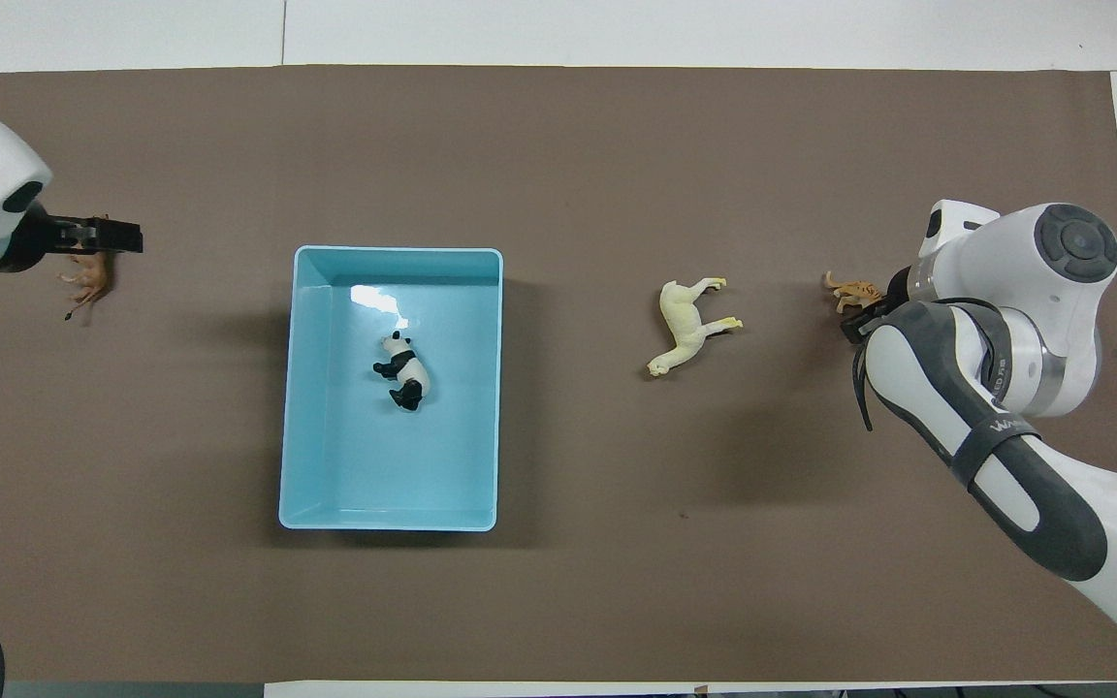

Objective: Put all toys into storage box

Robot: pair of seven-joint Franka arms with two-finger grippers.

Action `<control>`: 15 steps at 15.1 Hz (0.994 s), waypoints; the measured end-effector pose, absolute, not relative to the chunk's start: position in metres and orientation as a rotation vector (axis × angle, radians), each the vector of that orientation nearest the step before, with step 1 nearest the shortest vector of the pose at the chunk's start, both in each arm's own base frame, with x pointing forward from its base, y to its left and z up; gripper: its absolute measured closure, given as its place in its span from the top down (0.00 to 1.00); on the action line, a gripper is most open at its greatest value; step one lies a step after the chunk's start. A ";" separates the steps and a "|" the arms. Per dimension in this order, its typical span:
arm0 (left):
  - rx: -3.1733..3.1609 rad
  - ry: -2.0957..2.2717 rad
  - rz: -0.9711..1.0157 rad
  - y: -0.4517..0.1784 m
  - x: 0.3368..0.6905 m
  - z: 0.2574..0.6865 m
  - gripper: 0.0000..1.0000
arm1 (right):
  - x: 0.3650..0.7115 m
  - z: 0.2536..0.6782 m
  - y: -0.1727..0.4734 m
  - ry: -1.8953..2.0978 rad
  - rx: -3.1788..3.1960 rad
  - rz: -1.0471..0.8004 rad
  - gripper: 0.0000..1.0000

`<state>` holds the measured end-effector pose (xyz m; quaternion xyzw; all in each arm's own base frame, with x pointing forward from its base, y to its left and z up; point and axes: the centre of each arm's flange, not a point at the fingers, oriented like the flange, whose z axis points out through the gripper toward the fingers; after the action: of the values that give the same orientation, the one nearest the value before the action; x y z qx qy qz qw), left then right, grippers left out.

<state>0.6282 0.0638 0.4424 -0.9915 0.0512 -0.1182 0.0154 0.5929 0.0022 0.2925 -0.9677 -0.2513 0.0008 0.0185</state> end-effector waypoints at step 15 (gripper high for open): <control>-2.978 0.448 -0.283 0.138 0.638 0.319 1.00 | 0.519 0.495 0.461 -0.148 -2.795 -0.294 0.56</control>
<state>0.6378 0.1382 0.3192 -0.9829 0.1478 -0.0933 0.0582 0.5194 0.4609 0.4950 -0.9799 -0.0520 -0.1032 0.1628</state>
